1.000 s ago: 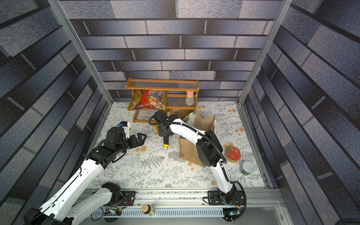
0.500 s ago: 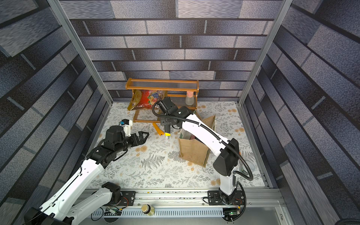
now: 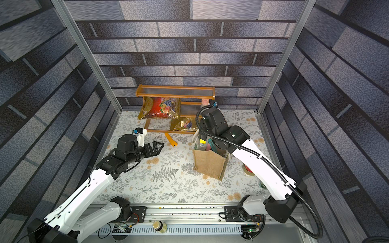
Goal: Place the art knife into the pouch
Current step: Place the utility knife in the pouch, then pick up the utility knife at the center of the board.
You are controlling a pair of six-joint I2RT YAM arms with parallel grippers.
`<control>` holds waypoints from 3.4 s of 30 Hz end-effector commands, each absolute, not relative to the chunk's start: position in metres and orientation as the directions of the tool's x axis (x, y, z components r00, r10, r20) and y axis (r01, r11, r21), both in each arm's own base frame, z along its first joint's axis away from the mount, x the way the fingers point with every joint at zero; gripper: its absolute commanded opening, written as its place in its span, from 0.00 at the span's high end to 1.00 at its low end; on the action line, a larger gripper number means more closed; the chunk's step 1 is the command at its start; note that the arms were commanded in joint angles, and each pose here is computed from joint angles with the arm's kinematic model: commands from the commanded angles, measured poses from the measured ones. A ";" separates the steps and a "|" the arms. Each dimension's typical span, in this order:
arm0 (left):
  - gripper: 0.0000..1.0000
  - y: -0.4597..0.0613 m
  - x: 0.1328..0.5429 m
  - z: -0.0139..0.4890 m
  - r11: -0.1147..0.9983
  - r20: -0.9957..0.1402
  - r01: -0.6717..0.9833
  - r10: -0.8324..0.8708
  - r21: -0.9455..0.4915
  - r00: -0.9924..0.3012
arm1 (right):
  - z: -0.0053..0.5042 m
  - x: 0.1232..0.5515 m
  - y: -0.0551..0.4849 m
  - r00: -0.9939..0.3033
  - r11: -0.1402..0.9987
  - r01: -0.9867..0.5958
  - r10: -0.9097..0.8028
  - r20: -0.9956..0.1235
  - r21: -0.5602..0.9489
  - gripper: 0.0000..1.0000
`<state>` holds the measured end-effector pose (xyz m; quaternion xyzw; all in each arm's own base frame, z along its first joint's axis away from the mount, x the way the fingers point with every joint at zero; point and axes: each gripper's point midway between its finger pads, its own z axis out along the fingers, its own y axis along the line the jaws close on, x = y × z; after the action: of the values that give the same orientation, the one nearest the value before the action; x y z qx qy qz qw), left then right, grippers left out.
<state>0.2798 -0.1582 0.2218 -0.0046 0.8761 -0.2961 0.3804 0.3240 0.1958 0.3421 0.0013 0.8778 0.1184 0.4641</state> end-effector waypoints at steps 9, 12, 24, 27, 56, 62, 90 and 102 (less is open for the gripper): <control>0.00 -0.184 0.288 0.238 0.858 -0.701 0.276 -0.129 -0.434 -0.701 | 0.278 0.338 0.181 -0.639 0.977 -0.019 0.152 -0.754 0.213 0.74; 0.00 -0.191 0.289 0.240 0.862 -0.703 0.289 -0.103 -0.415 -0.704 | 0.263 0.343 0.179 -0.657 0.982 -0.001 0.142 -0.740 0.189 0.74; 0.00 -0.203 0.321 0.221 0.908 -0.652 0.205 -0.093 -0.366 -0.753 | 0.263 0.333 0.184 -0.674 0.974 -0.069 0.113 -0.730 0.214 0.06; 0.00 -0.199 0.335 0.206 0.940 -0.623 0.148 -0.081 -0.307 -0.778 | 0.271 0.323 0.188 -0.670 0.961 -0.132 0.095 -0.736 0.244 0.01; 0.11 -0.191 0.429 0.053 0.999 -0.370 -0.028 -0.014 0.035 -0.929 | 0.262 0.235 0.116 -0.585 0.967 -0.198 0.014 -0.811 0.160 0.00; 0.20 -0.186 0.432 0.040 0.998 -0.344 -0.033 -0.014 0.049 -0.939 | 0.262 0.235 0.115 -0.586 0.969 -0.193 0.011 -0.810 0.153 0.00; 0.58 -0.183 0.385 0.004 0.999 -0.266 0.027 0.038 0.047 -0.963 | 0.263 0.233 0.125 -0.600 0.953 -0.221 0.035 -0.799 0.208 0.00; 0.66 -0.178 0.370 0.017 0.999 -0.294 0.031 0.042 0.042 -0.955 | 0.262 0.232 0.126 -0.609 0.948 -0.210 0.063 -0.791 0.237 0.00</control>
<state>0.3934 -0.1863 0.0241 0.0069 0.9826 0.0060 0.1856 0.2333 0.1285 0.2678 -0.0530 0.8803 0.1527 0.4460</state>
